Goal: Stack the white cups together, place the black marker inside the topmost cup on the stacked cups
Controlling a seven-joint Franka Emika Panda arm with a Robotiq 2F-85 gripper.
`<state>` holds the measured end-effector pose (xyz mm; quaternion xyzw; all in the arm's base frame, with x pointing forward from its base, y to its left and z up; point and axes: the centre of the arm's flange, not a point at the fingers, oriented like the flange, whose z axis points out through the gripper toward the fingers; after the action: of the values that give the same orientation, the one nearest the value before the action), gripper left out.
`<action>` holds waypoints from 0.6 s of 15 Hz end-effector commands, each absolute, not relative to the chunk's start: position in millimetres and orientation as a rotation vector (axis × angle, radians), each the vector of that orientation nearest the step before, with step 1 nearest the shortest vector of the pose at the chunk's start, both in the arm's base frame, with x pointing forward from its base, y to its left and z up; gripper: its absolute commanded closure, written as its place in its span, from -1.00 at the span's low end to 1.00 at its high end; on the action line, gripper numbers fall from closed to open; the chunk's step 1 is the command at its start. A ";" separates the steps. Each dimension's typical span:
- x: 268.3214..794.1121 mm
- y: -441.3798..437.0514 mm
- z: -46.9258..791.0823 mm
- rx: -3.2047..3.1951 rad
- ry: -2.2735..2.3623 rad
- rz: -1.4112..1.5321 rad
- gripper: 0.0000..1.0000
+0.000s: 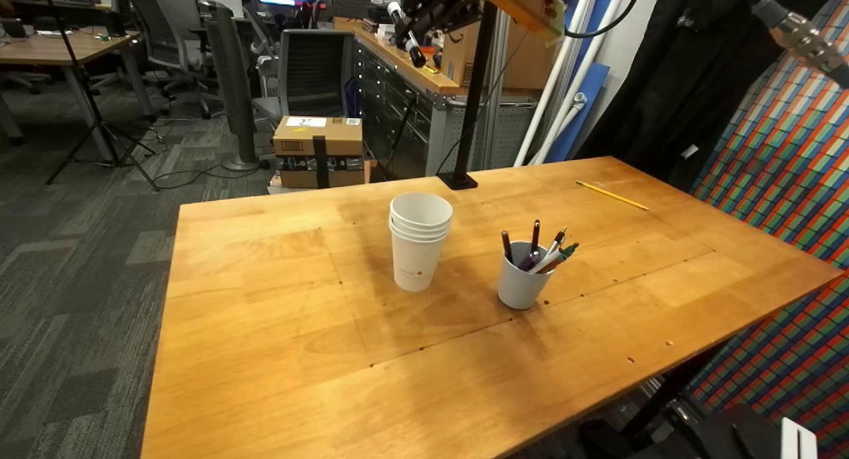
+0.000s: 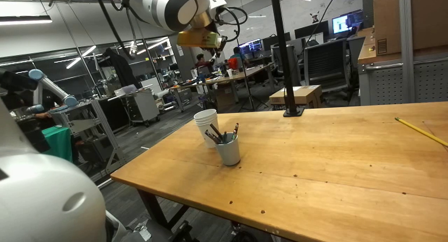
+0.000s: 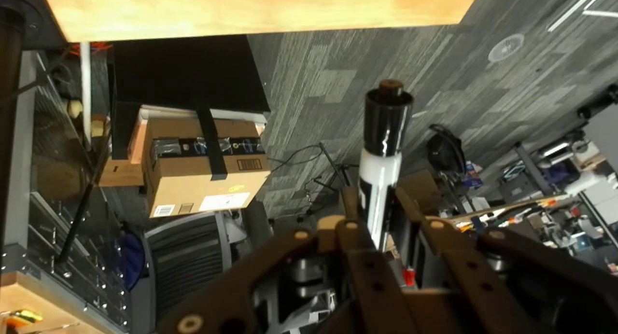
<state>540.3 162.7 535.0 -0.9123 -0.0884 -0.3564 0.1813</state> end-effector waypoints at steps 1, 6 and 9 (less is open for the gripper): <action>494.5 169.8 532.0 -2.530 -0.173 -1.165 0.82; 460.6 179.2 508.3 -2.534 -0.167 -1.309 0.83; 449.1 179.8 494.2 -2.547 -0.166 -1.344 0.82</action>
<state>471.4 179.0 496.2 -0.8838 -0.0681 -0.4418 0.1383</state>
